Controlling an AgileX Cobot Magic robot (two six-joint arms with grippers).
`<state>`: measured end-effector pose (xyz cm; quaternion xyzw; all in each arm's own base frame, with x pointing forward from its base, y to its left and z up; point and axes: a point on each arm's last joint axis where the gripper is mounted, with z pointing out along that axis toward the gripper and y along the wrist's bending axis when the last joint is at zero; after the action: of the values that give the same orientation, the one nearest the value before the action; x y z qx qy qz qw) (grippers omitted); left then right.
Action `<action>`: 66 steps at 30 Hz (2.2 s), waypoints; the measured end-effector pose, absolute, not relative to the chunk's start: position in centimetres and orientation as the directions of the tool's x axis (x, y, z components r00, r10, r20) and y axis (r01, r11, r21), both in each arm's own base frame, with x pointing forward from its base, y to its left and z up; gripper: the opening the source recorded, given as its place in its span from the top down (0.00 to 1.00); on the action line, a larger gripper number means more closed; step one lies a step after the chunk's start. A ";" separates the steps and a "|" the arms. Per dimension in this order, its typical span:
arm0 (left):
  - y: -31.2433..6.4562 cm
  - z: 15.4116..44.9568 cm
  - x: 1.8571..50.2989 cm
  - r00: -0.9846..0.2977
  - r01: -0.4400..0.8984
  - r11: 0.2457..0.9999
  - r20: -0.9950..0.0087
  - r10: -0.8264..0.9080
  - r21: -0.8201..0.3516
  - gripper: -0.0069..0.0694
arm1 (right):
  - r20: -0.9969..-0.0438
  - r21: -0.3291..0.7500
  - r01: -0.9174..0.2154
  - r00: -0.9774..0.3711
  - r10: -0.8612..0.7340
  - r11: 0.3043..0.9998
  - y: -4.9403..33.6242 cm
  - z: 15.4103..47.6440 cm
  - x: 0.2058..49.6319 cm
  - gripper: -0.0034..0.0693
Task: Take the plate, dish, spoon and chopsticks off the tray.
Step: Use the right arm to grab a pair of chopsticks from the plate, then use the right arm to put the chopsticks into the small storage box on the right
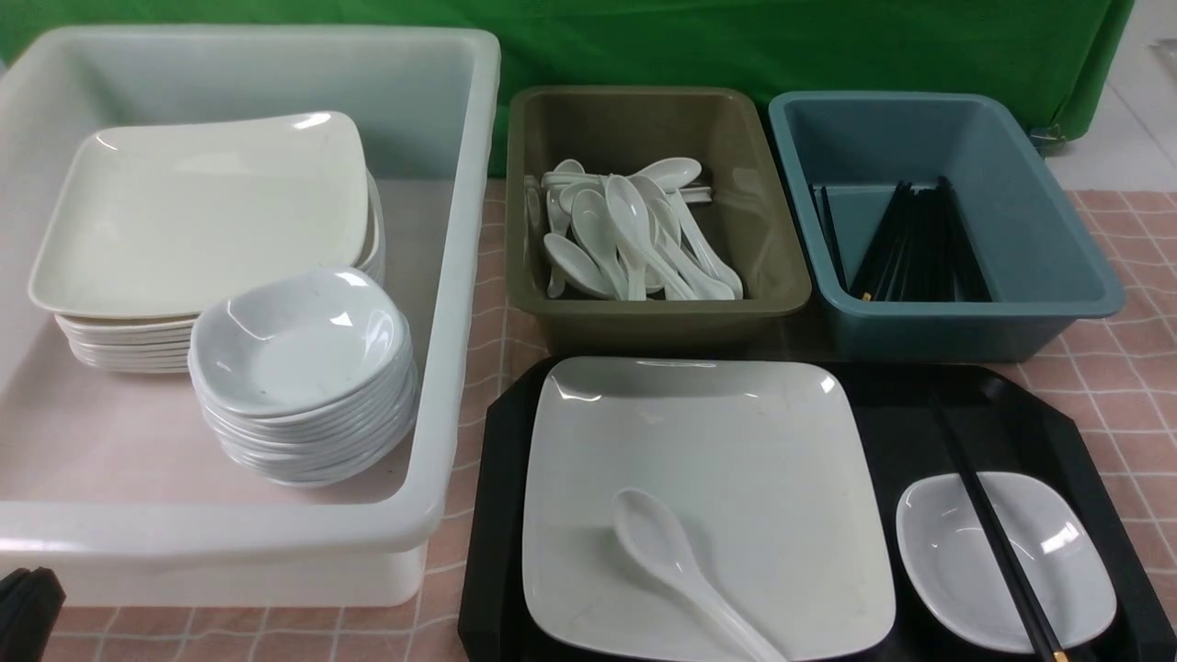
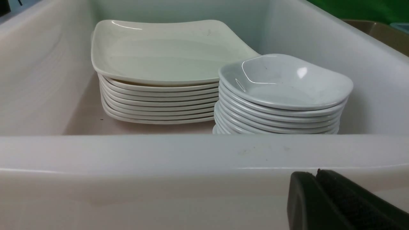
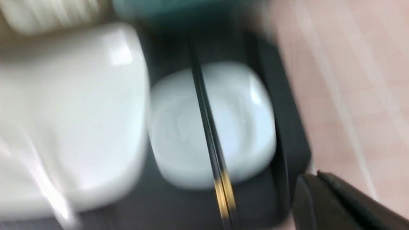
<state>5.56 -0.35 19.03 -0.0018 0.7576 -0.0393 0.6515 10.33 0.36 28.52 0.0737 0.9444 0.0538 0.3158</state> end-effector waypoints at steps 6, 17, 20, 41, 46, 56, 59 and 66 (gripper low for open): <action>-0.3 19.0 5.6 -0.151 0.049 0.997 -0.987 -0.054 -0.062 0.88 | -0.313 0.179 -0.022 -0.949 0.036 0.984 1.3 25.3 15.3 0.79; -0.3 19.0 5.6 -0.151 0.049 0.997 -0.987 -0.054 -0.062 0.88 | -0.152 0.123 -0.240 -0.963 -0.220 0.963 5.5 21.6 25.0 0.38; -0.3 19.0 5.6 -0.151 0.049 0.997 -0.987 -0.054 -0.062 0.88 | -0.112 0.070 -0.274 -0.958 -0.266 0.959 6.2 20.6 26.2 0.38; -0.3 19.0 5.6 -0.151 0.049 0.997 -0.987 -0.054 -0.062 0.88 | 0.032 -0.013 -0.274 -0.961 -0.273 0.962 6.5 18.3 27.7 0.73; -0.3 19.0 5.6 -0.151 0.049 0.997 -0.987 -0.054 -0.062 0.88 | 0.007 0.008 -0.261 -0.965 -0.261 0.965 6.4 21.7 26.5 0.73; -0.3 19.0 5.6 -0.151 0.049 0.997 -0.987 -0.054 -0.062 0.88 | -0.442 -0.002 -0.260 -0.866 -0.234 0.966 6.6 31.7 27.2 0.73; -0.3 19.0 5.6 -0.151 0.049 0.997 -0.987 -0.054 -0.062 0.88 | -0.577 -0.006 -0.256 -0.789 -0.212 0.967 7.1 33.5 29.4 0.73; -0.3 19.0 5.6 -0.151 0.049 0.997 -0.987 -0.054 -0.062 0.88 | -0.735 -0.015 -0.215 -0.660 -0.156 0.977 7.6 32.1 38.0 0.73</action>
<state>5.56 -0.35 19.03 -0.0019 0.7576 -0.0394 0.6515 37.98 7.64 32.08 -0.1019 0.9102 0.0366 0.3997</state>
